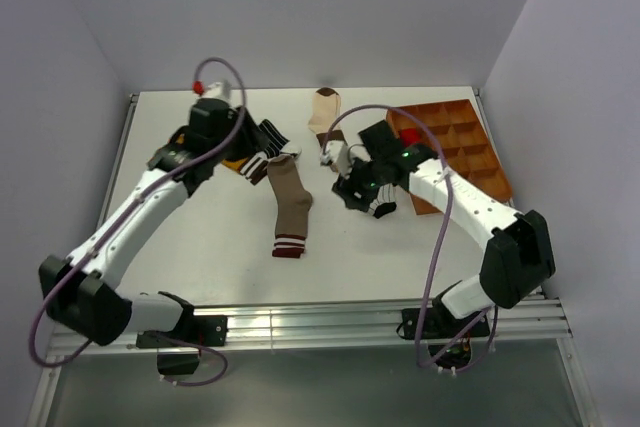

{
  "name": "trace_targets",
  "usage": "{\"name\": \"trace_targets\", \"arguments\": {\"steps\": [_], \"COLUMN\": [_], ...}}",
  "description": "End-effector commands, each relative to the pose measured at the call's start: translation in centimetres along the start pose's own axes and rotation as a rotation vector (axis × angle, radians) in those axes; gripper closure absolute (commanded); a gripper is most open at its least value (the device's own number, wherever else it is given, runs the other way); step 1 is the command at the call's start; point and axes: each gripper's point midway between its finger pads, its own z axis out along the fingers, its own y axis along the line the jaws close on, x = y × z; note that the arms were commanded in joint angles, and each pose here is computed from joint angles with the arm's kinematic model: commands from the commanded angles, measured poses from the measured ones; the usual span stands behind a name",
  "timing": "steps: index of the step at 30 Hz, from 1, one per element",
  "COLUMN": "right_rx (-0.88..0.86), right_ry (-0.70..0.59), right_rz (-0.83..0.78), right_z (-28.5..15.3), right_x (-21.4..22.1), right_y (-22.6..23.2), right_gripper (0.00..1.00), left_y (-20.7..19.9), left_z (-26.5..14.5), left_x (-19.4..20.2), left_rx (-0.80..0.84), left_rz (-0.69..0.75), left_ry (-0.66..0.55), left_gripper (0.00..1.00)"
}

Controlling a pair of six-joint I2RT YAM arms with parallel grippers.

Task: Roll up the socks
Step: Roll the sock at the center of the board.

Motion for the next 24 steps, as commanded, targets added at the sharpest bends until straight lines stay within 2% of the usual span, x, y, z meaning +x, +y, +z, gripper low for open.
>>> {"name": "trace_targets", "arguments": {"steps": [1,5,12,24], "right_rx": [0.017,-0.05,-0.104,-0.059], "right_ry": [-0.054,-0.061,-0.04,0.011], "right_rz": [-0.118,-0.203,-0.235,-0.241], "right_z": [1.9,5.0,10.1,14.8], "right_x": [-2.8,-5.0,-5.3,-4.3], "right_y": [2.2,6.9,11.9,15.1], "right_gripper": [0.33,0.33,0.33,0.35], "left_y": [2.7,4.4,5.5,6.1], "left_z": [-4.1,-6.8,-6.9,-4.4], "left_x": [-5.0,-7.0,-6.3,-3.9], "left_rx": [-0.088,-0.114,-0.117,-0.072], "left_rz": [-0.147,-0.177,-0.193,-0.195], "left_ry": [-0.194,-0.271,-0.267,-0.213], "left_gripper": [0.47,0.45,0.45,0.46]}}
